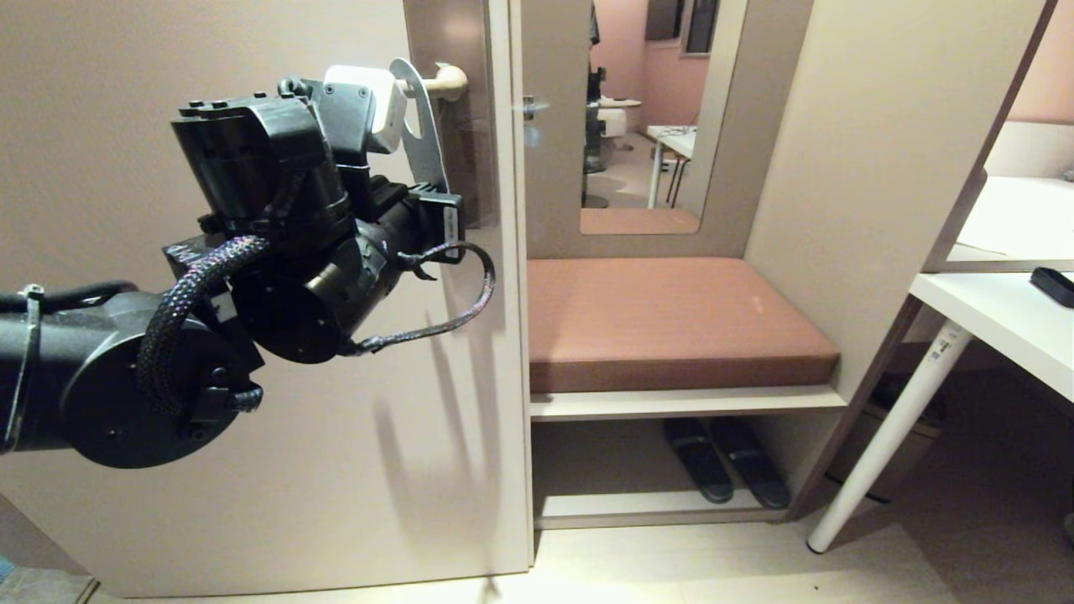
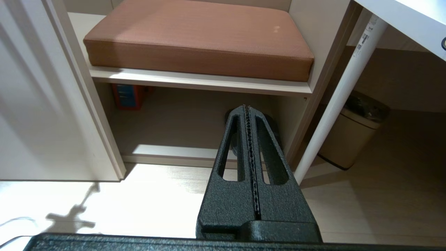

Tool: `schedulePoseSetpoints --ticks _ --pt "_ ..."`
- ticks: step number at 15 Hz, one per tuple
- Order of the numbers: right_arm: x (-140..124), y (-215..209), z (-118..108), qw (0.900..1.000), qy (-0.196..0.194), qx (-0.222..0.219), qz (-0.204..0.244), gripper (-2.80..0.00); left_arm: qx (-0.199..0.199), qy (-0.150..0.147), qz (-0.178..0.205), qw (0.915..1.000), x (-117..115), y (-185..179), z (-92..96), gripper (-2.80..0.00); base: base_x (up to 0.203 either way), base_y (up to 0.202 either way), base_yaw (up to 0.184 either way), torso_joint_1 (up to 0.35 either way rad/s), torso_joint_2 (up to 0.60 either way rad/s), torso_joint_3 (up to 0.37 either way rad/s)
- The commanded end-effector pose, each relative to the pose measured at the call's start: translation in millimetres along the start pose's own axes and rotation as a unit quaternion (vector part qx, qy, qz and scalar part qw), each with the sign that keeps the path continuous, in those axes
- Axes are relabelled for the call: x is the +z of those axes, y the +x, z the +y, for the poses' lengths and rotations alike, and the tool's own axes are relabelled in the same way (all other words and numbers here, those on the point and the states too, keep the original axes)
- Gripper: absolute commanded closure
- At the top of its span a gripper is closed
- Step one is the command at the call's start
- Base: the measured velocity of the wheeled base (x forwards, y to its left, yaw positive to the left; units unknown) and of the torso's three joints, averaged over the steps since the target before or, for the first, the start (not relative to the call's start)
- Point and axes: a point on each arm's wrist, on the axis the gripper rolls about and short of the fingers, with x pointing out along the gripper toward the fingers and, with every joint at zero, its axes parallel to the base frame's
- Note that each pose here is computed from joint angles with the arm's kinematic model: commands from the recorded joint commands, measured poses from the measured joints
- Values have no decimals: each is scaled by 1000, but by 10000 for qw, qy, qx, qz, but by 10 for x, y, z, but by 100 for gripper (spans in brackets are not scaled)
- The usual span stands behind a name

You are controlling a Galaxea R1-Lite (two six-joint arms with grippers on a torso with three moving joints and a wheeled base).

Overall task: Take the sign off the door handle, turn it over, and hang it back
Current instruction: Hang the sign back with the other side facing out

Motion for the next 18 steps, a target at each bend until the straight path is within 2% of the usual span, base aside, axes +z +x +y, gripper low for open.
schedulePoseSetpoints --ticks 1,11,18 --pt "0 0 0 10000 -3 2 2 0 -3 -6 -16 10000 -2 27 -18 0 0 0 0 0 0 0" --pt "0 0 0 10000 -3 2 2 0 412 31 -24 9991 -17 198 204 0 0 0 0 0 0 0" --pt "0 0 0 10000 -3 2 2 0 172 34 -15 9998 -38 200 137 0 0 0 0 0 0 0"
